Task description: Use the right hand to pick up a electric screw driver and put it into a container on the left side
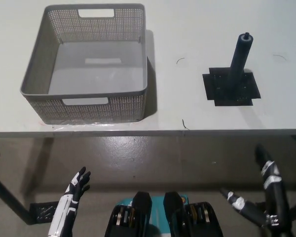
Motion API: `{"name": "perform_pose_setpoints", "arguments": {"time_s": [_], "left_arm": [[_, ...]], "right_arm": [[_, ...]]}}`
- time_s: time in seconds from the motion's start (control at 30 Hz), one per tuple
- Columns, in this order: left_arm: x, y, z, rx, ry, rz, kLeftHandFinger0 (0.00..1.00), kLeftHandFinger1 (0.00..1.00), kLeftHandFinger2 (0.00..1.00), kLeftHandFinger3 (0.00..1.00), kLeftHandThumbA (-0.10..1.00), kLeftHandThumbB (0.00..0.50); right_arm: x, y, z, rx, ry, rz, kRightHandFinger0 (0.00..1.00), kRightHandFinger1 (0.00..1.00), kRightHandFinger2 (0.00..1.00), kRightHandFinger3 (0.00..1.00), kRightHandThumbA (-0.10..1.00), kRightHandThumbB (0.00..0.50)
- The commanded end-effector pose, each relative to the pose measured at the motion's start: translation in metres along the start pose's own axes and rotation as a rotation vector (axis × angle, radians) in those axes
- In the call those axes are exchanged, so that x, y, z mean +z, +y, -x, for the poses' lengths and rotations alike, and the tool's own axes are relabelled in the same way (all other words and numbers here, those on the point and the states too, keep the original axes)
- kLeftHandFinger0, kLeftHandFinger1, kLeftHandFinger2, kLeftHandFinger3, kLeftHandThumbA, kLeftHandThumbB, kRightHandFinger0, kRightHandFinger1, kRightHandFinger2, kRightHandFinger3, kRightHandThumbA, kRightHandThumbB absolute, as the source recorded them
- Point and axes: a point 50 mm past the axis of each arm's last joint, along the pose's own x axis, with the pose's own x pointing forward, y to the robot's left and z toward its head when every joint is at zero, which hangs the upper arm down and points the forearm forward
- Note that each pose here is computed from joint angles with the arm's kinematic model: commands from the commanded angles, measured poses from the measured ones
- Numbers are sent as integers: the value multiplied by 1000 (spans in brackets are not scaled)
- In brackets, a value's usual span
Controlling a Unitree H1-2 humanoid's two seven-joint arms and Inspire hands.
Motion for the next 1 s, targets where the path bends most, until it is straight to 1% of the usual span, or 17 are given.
{"name": "perform_pose_setpoints", "arguments": {"time_s": [0.0, 0.1, 0.13, 0.23, 0.33, 0.37, 0.4, 0.47, 0.57, 0.6, 0.63, 0.67, 0.7, 0.77, 0.87, 0.93, 0.97], "left_arm": [[6, 2, 0, -15, -66, -11, 1000, 1000, 1000, 1000, 1000, 134], [6, 1, 0, -19, -62, -14, 1000, 1000, 1000, 1000, 1000, 143], [6, 2, 0, -18, -60, -13, 1000, 1000, 1000, 1000, 1000, 149], [5, 3, 1, -19, -61, -18, 1000, 1000, 1000, 1000, 1000, 140], [4, 1, 3, -17, -53, -15, 1000, 1000, 1000, 1000, 1000, 150], [4, 1, 4, -17, -52, -24, 1000, 1000, 1000, 1000, 1000, 142], [3, 1, 4, -17, -51, -26, 1000, 1000, 1000, 1000, 1000, 141], [3, 1, 4, -17, -51, -27, 1000, 1000, 1000, 1000, 1000, 145], [3, 0, 4, -17, -47, -27, 1000, 1000, 1000, 1000, 1000, 149], [2, 0, 5, -18, -48, -31, 1000, 1000, 1000, 1000, 1000, 159], [2, -1, 5, -19, -48, -33, 1000, 1000, 1000, 1000, 1000, 159], [2, -1, 5, -19, -48, -35, 1000, 1000, 1000, 1000, 1000, 159], [1, -1, 5, -22, -52, -34, 1000, 1000, 1000, 1000, 1000, 154], [0, 0, 6, -30, -56, -36, 1000, 1000, 1000, 1000, 1000, 144], [0, -2, 7, -38, -57, -27, 1000, 1000, 1000, 1000, 1000, 158], [0, -2, 6, -39, -64, -28, 1000, 1000, 1000, 1000, 1000, 165], [0, -2, 6, -42, -67, -27, 1000, 1000, 1000, 1000, 1000, 166]], "right_arm": [[28, -11, -28, -56, -195, 13, 1000, 1000, 1000, 1000, 1000, 290], [35, -17, -47, -75, -234, 51, 1000, 1000, 1000, 1000, 1000, 313], [37, -18, -53, -81, -235, 64, 1000, 1000, 1000, 1000, 1000, 328], [41, -25, -73, -90, -227, 90, 1000, 1000, 1000, 1000, 1000, 324], [38, -37, -96, -88, -174, 139, 1000, 1000, 1000, 1000, 1000, 348], [37, -41, -104, -81, -165, 139, 1000, 1000, 1000, 1000, 1000, 346], [37, -45, -112, -77, -157, 140, 1000, 1000, 1000, 1000, 1000, 331], [35, -51, -128, -73, -126, 137, 1000, 1000, 1000, 1000, 1000, 346], [31, -57, -149, -82, -95, 154, 1000, 1000, 1000, 1000, 1000, 351], [29, -60, -158, -89, -78, 160, 1000, 1000, 1000, 1000, 1000, 365], [28, -61, -161, -93, -69, 165, 1000, 1000, 1000, 1000, 1000, 379], [28, -61, -165, -96, -60, 168, 1000, 1000, 1000, 1000, 1000, 378], [26, -63, -177, -105, -52, 188, 1000, 1000, 1000, 1000, 1000, 394], [23, -65, -189, -111, -51, 203, 1000, 1000, 1000, 1000, 1000, 392], [15, -67, -205, -121, -47, 212, 1000, 1000, 1000, 1000, 1000, 383], [10, -69, -215, -127, -43, 225, 1000, 1000, 1000, 1000, 1000, 388], [8, -70, -220, -124, -41, 233, 1000, 1000, 1000, 1000, 1000, 399]]}}
